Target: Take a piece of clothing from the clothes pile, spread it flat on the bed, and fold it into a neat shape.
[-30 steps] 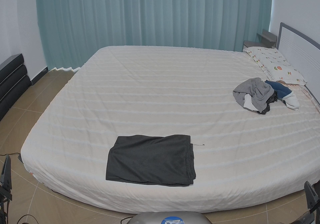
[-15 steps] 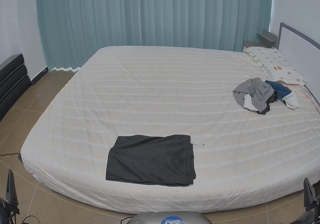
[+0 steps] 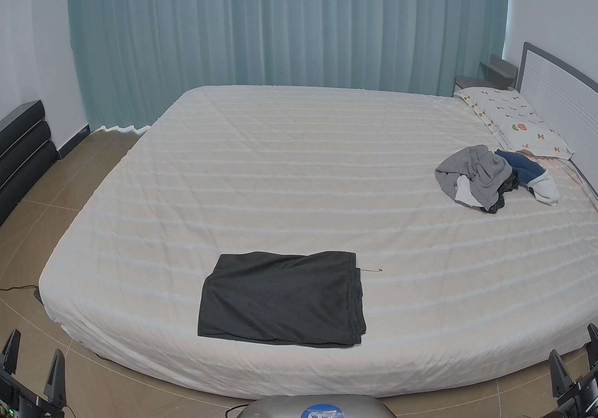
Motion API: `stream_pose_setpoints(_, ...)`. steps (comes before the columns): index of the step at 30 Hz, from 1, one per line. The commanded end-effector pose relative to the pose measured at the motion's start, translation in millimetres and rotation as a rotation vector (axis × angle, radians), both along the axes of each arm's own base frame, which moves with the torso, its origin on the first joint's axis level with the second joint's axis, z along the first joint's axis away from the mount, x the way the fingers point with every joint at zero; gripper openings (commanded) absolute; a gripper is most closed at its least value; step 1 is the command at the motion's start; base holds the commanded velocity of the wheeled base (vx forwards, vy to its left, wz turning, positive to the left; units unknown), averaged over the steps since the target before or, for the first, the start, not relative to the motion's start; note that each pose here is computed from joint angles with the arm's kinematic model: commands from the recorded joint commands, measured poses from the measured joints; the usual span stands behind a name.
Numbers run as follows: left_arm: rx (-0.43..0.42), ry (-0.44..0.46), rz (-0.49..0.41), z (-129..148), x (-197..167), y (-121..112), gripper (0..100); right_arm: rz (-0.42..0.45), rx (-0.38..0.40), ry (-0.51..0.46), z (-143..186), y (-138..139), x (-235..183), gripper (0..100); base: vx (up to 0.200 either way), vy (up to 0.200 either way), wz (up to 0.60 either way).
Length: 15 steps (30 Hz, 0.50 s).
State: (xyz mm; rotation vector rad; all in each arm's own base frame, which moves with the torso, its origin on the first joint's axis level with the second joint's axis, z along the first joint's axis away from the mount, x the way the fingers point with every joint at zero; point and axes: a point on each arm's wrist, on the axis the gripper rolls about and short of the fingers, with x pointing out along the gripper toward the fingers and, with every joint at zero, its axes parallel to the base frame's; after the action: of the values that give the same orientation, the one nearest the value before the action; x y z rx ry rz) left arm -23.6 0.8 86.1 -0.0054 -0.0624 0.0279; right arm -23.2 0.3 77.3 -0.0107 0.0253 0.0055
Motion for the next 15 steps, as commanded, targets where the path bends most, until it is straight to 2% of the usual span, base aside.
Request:
stream_pose_setpoints(1,-0.014,0.012,-0.049,-4.9,0.4,-1.1,100,-0.002,0.000,-0.004,-1.9,-0.1,-0.5,100,0.000,0.000,0.00)
stream_pose_setpoints(5,-0.025,0.010,-0.054,-4.8,0.4,-1.2,100,0.010,-0.004,-0.015,-2.2,0.2,0.1,100,0.000,0.000,0.00)
stream_pose_setpoints(6,-0.033,0.010,-0.042,-4.8,0.4,-0.9,100,0.010,-0.003,-0.024,-1.7,0.2,0.3,100,0.000,0.000,0.00)
stream_pose_setpoints(8,-0.058,0.063,0.038,-10.7,0.6,0.8,100,0.012,0.000,-0.025,-1.9,0.2,0.4,100,0.000,0.000,0.00)
stream_pose_setpoints(10,-0.056,0.065,0.024,-10.6,0.5,0.5,100,0.012,0.000,-0.025,-1.9,0.2,0.4,100,0.000,0.000,0.00)
stream_pose_setpoints(15,0.031,0.066,-0.004,-10.7,0.7,-0.1,100,0.012,-0.003,-0.025,-1.9,0.2,0.4,100,0.000,0.000,0.00)
